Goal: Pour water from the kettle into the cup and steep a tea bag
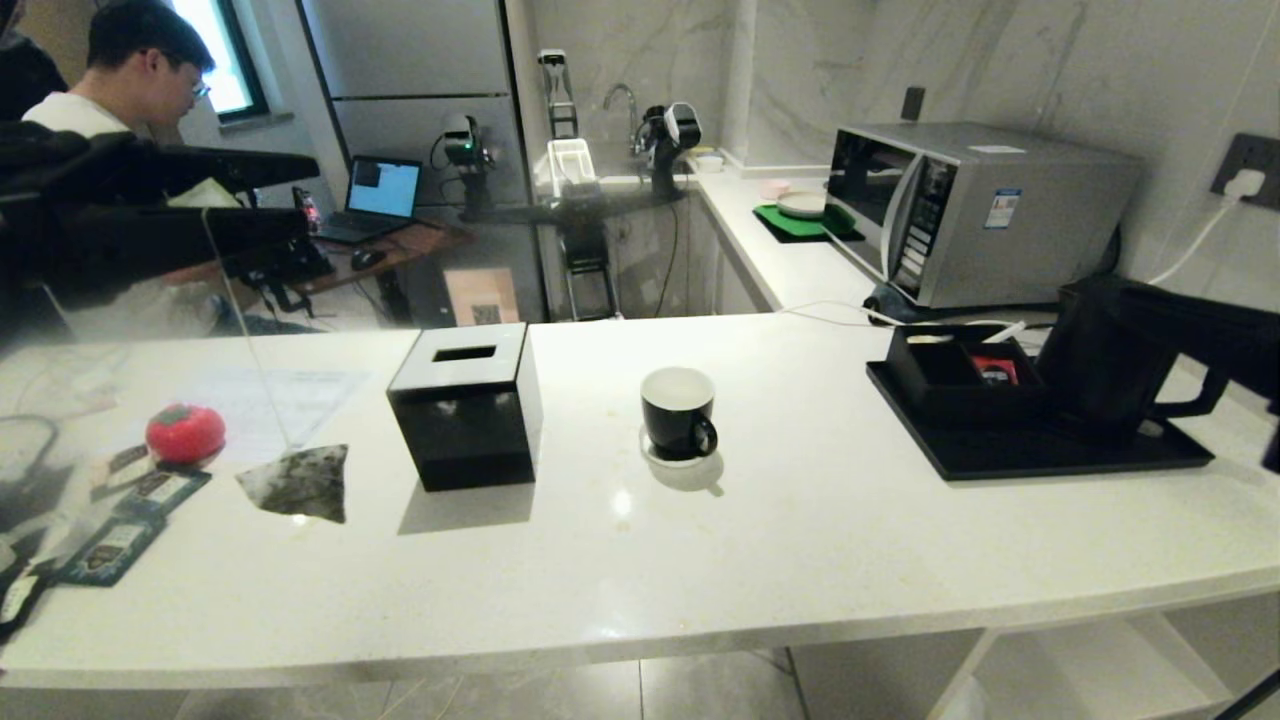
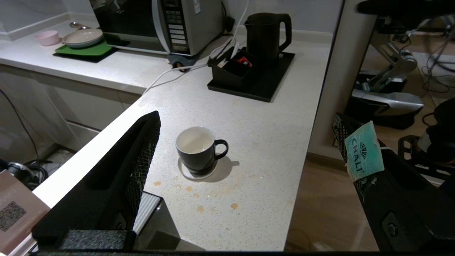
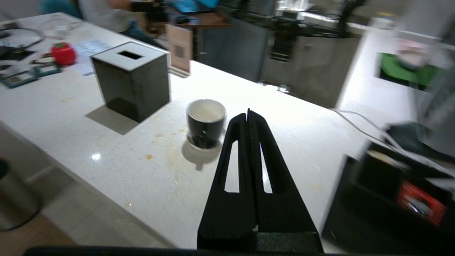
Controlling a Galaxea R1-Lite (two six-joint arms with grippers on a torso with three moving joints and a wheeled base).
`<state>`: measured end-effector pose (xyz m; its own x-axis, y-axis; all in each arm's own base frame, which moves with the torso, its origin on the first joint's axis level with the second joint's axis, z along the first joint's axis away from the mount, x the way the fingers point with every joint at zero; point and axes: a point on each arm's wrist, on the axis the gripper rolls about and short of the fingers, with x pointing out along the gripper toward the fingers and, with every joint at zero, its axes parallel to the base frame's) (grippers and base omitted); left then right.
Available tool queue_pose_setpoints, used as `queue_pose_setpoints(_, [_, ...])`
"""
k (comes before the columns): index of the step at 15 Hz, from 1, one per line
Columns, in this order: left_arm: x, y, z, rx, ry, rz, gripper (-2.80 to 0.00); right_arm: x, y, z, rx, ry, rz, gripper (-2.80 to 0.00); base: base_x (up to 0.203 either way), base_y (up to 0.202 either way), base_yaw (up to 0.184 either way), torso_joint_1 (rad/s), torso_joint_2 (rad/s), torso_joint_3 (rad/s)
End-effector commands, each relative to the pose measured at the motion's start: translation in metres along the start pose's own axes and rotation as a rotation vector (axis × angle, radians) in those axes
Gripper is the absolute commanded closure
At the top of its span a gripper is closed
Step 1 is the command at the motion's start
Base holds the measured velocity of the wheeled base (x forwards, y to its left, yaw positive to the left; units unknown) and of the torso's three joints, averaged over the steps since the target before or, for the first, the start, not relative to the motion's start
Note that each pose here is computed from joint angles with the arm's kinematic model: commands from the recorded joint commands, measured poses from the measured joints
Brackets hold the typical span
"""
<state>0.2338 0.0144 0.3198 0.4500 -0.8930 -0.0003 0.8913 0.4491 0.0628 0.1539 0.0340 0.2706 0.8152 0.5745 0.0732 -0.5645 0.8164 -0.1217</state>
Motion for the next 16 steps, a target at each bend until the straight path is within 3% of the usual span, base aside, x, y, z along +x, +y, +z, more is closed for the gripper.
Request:
queue_pose_setpoints(1, [0.005,0.001,-0.003,-0.010,0.002,-0.026,-2.80,0.053,-0.017,-0.024,0.035,0.058,0.081,0.00,0.000,0.000,0.000,0.000,0.00,0.000])
queue_pose_setpoints(7, [0.038,-0.001,-0.011,-0.036,0.014,-0.050,-2.80,0.141,0.000,-0.034,0.024,-0.018,0.274,0.00,0.000,0.000,0.000,0.000,0.00,0.000])
queue_pose_setpoints(11, [0.048,-0.001,-0.015,-0.050,0.021,-0.083,-2.80,0.179,0.036,-0.038,0.025,-0.058,0.406,0.00,0.000,0.000,0.000,0.000,0.00,0.000])
queue_pose_setpoints(16, [0.054,-0.002,-0.018,-0.055,0.027,-0.064,-2.80,0.205,0.079,-0.034,0.026,-0.106,0.528,0.00,0.000,0.000,0.000,0.000,0.00,0.000])
